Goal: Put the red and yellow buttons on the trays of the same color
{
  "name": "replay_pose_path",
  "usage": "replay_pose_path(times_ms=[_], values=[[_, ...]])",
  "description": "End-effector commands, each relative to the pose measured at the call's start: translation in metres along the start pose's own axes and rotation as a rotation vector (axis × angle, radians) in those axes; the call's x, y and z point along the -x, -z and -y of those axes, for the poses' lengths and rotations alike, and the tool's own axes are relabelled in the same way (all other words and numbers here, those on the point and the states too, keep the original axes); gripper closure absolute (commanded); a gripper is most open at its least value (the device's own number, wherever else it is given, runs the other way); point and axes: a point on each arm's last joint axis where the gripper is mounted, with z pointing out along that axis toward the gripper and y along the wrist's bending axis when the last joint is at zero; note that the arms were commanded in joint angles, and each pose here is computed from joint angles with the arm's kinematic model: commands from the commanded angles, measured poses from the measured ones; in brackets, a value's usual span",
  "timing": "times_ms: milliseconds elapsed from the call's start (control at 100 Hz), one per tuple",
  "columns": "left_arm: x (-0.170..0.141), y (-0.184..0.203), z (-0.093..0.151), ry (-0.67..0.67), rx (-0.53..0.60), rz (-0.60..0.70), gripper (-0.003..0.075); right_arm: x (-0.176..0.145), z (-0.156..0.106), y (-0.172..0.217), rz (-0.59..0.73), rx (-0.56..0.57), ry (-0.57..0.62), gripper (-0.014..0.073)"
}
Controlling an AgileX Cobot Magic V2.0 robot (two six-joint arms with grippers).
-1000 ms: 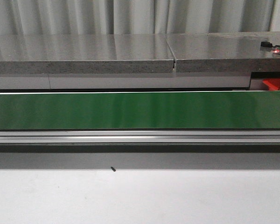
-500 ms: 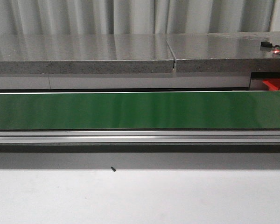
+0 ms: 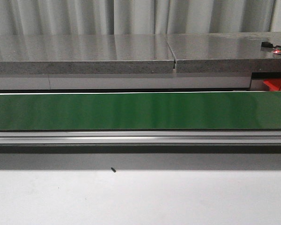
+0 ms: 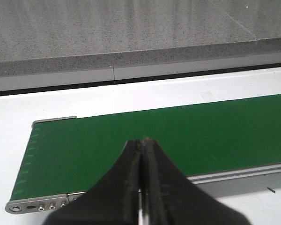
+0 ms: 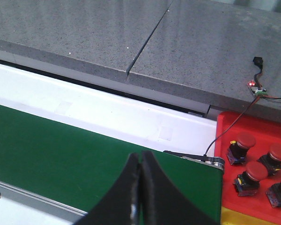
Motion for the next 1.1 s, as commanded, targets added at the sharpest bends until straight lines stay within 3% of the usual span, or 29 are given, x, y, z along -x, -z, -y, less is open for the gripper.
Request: replay_pose_path(times_ms=[0, 700, 850, 1090], values=[[0.015, 0.003, 0.000, 0.016, 0.002, 0.094, 0.0741, 0.012, 0.001, 0.005, 0.089, -0.021, 0.009, 0.0664], [0.015, 0.003, 0.000, 0.016, 0.002, 0.094, 0.0741, 0.012, 0.001, 0.005, 0.088, -0.021, 0.008, 0.0664], [0.015, 0.003, 0.000, 0.016, 0.002, 0.094, 0.0741, 0.013, 0.005, 0.006, 0.142, -0.075, 0.030, 0.0664], [0.015, 0.003, 0.000, 0.016, 0.002, 0.094, 0.0741, -0.036, 0.010, 0.017, 0.240, -0.204, -0.014, 0.0664]])
